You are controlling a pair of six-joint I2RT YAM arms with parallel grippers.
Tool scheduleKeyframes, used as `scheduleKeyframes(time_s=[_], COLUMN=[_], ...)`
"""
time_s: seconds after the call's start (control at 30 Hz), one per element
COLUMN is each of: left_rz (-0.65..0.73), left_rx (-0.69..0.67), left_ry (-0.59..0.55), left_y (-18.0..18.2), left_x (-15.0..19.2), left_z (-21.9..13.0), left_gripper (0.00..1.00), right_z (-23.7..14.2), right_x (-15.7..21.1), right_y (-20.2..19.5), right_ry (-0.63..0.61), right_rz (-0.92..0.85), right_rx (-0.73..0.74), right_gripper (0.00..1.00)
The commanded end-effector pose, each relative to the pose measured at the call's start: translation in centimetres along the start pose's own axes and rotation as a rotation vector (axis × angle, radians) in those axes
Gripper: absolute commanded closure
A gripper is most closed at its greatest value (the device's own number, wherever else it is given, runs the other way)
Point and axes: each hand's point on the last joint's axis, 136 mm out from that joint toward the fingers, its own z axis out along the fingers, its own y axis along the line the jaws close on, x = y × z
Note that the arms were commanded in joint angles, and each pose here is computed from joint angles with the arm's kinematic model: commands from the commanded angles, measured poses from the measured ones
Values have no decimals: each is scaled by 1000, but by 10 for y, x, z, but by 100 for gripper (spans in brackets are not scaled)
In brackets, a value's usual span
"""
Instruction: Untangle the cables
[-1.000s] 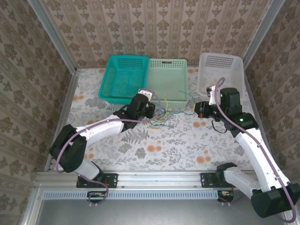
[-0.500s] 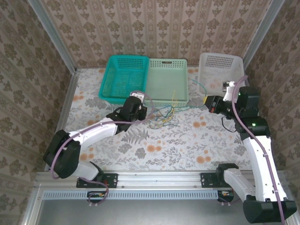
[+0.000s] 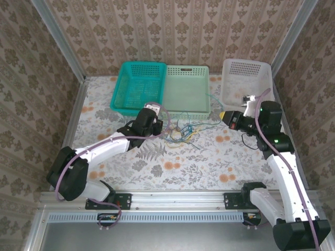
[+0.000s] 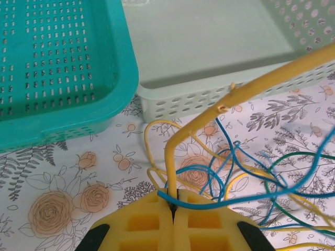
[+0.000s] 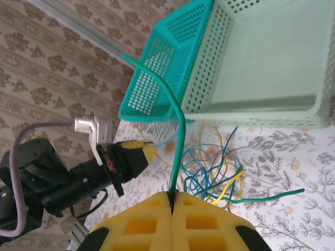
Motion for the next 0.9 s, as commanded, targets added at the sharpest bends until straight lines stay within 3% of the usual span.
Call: scheduleKeyframes(time_s=[0.0, 0.23, 0.47, 0.73, 0.83, 0.87], left_rz=[20, 45, 30, 33, 33, 36], left_rx=[28, 106, 109, 128, 140, 146], left_ry=[-18, -52, -80, -99, -105, -103], left_y=[-5, -26, -30, -35, -38, -39], left_x=[-4, -8, -16, -23, -25, -24], left_z=[-3, -5, -4, -6, -7, -7], left_gripper=[100, 100, 100, 100, 100, 100], right_z=[10, 46, 59, 66, 69, 70], right_x=[8, 48, 95, 112, 115, 115], right_y=[1, -29, -94, -128, -135, -134], right_ry=[18, 135, 289, 345, 370, 376], right_rz=[-5, -2, 72, 144, 144, 133], right_rx=[-27, 47, 282, 416, 437, 437], right_gripper=[100, 100, 100, 100, 86, 76])
